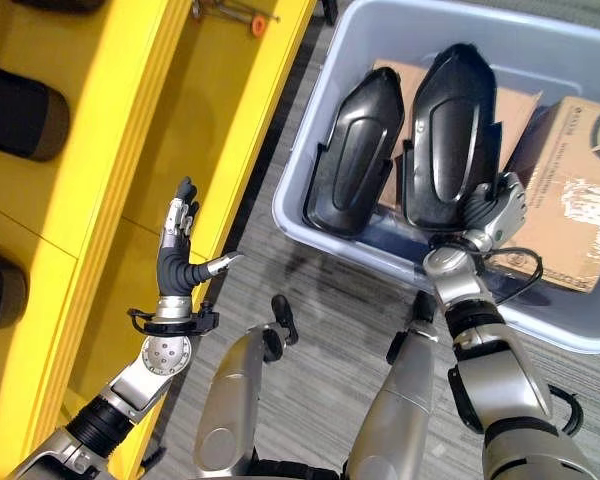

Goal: Move parts from the plastic box to the shelf.

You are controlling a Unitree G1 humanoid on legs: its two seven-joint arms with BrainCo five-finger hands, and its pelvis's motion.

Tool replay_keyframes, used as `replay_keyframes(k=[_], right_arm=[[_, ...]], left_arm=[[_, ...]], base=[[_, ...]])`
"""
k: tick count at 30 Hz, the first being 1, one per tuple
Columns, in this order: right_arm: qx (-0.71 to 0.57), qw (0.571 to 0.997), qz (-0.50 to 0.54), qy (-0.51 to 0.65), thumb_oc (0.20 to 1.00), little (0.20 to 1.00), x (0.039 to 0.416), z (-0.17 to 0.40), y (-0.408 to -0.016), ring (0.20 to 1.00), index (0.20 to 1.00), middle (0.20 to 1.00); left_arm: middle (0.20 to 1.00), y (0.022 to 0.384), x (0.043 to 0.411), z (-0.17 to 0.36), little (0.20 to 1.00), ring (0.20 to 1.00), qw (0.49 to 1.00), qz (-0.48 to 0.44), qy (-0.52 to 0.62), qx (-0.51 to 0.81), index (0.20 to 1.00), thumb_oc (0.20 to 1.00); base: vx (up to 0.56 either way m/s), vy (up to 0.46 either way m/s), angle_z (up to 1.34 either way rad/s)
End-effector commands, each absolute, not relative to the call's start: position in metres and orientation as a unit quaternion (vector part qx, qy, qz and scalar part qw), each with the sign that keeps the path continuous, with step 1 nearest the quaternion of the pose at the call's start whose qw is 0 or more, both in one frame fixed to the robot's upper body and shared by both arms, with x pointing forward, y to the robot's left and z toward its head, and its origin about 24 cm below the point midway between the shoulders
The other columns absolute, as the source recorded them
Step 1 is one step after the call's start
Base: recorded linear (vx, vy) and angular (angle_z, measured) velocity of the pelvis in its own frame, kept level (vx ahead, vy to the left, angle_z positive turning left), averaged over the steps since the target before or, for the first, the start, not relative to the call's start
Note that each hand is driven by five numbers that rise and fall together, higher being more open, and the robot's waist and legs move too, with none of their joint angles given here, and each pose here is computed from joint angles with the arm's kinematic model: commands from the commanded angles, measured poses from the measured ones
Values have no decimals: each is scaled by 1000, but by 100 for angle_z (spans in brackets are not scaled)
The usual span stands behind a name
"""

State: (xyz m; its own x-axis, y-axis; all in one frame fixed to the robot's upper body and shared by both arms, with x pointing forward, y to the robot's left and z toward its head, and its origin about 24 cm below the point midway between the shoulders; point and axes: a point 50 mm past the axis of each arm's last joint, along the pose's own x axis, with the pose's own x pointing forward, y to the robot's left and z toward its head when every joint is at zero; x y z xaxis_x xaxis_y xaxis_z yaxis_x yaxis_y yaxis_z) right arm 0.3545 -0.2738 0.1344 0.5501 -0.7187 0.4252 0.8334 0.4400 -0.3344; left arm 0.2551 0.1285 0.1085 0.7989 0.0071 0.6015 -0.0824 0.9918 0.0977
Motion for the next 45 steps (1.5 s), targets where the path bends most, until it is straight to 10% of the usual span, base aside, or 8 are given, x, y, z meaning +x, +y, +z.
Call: replay_keyframes(k=[1,17,27,45], right_arm=[[-238,821,-448,-260,200,200,354,181,-253,200,200,200],[-135,864,-385,-294,200,200,350,202,-231,200,200,200],[83,967,-120,-210,200,200,350,169,-183,200,200,200],[191,969,118,-103,200,200,319,139,-101,200,200,200]], left_arm=[[1000,134,246,122,1000,1000,931,35,-362,33,1000,1000],[1000,142,244,114,1000,1000,933,67,-351,39,1000,1000],[1000,154,239,106,1000,1000,934,111,-335,60,1000,1000],[1000,171,225,88,1000,1000,932,165,-307,96,1000,1000]], base=[[30,43,0],[12,9,4],[37,52,1],[42,109,14]])
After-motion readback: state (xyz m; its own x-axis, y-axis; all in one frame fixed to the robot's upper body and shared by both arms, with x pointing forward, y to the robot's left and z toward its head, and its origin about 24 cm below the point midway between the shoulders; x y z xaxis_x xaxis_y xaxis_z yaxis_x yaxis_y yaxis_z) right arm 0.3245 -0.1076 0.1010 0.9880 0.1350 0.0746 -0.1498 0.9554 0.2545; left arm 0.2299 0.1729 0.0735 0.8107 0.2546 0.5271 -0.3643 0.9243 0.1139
